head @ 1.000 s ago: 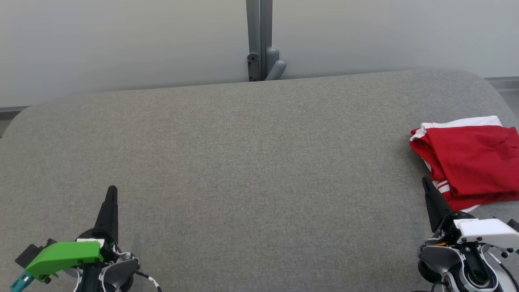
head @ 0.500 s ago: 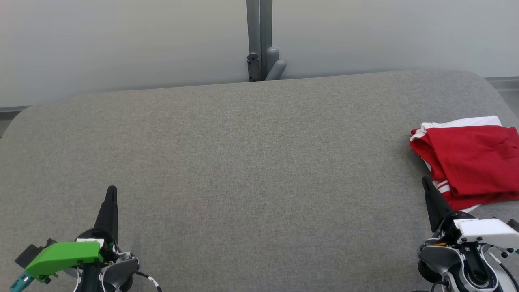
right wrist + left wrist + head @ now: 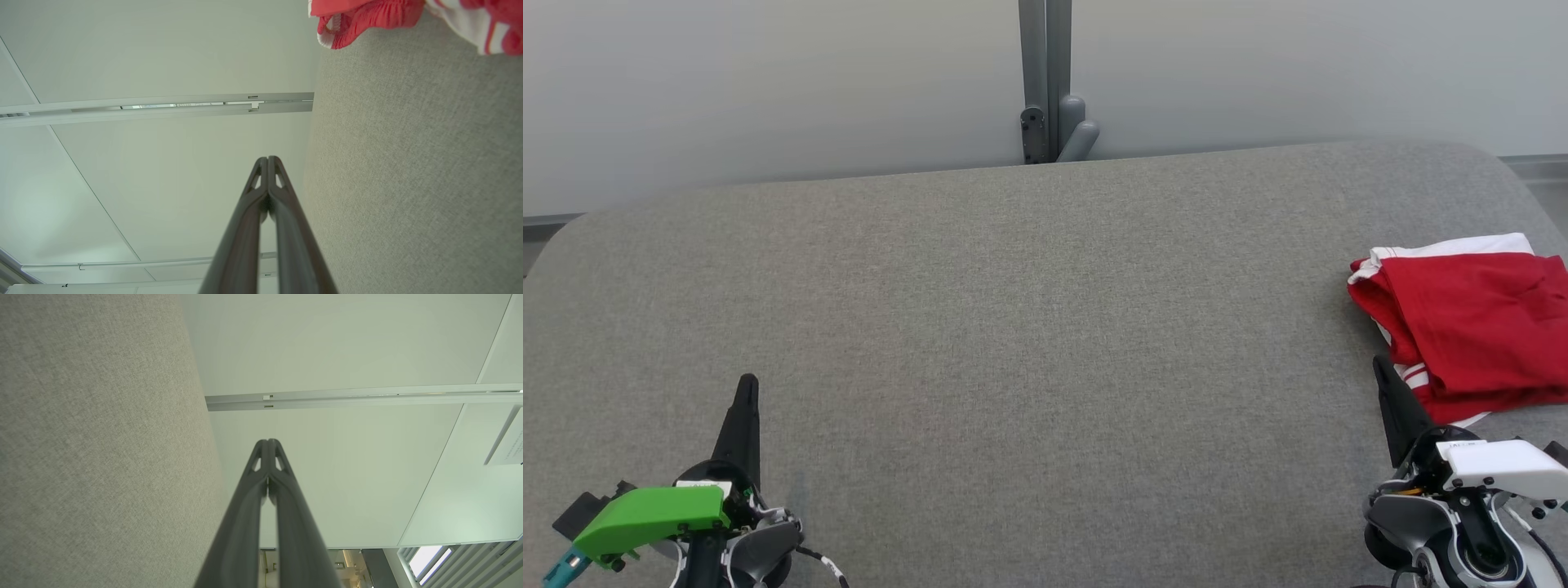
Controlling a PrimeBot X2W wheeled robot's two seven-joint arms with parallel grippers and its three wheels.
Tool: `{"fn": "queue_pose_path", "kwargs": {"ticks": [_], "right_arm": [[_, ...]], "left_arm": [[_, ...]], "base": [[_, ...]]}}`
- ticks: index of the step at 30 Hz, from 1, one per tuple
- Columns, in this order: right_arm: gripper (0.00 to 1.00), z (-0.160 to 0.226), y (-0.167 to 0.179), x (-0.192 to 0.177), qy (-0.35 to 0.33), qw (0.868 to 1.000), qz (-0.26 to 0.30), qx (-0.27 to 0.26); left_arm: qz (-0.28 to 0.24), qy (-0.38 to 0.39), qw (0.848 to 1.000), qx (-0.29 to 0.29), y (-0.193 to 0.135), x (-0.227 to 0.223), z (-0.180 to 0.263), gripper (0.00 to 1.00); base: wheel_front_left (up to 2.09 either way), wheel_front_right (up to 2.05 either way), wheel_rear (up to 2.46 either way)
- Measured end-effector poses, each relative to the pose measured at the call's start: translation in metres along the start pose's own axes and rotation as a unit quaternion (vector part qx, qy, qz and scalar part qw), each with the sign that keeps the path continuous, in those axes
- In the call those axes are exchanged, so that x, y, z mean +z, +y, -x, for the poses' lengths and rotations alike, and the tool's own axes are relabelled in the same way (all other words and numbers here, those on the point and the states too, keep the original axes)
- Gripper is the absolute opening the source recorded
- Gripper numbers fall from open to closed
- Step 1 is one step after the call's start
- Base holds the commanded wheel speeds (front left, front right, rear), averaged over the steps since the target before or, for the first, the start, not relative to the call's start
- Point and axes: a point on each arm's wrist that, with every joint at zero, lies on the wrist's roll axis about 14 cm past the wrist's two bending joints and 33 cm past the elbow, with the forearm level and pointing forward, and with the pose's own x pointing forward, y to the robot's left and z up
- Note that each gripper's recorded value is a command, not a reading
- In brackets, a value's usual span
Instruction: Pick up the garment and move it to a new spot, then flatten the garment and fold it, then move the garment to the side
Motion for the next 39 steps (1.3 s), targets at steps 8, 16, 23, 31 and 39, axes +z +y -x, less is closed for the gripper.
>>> {"fn": "queue_pose_path", "kwargs": {"ticks": [8, 16, 23, 31, 39], "right_arm": [[0.0, 0.0, 0.0, 0.0, 0.0, 1.0, 0.0, 0.0], [0.0, 0.0, 0.0001, 0.0001, 0.0, 1.0, 0.0, 0.0], [0.0, 0.0, 0.0, 0.0001, 0.0, 1.0, 0.0, 0.0], [0.0, 0.0, 0.0001, 0.0001, 0.0, 1.0, 0.0, 0.0], [0.0, 0.0, 0.0001, 0.0001, 0.0, 1.0, 0.0, 0.0]], "left_arm": [[0.0, 0.0, 1.0, 0.0, 0.0, 0.0001, 0.0, 0.0], [0.0, -0.001, 1.0, 0.0, 0.0, 0.0002, 0.0, 0.0], [0.0, -0.001, 1.0, 0.0, 0.0, 0.0004, 0.0, 0.0], [0.001, -0.001, 1.0, 0.0, 0.0, 0.0004, 0.0, 0.0], [0.0, -0.001, 1.0, 0.0, 0.0, 0.0004, 0.0, 0.0]], "base": [[0.0, 0.0, 0.0], [0.0, 0.0, 0.0], [0.0, 0.0, 0.0], [0.0, 0.0, 0.0], [0.0, 0.0, 0.0]]}}
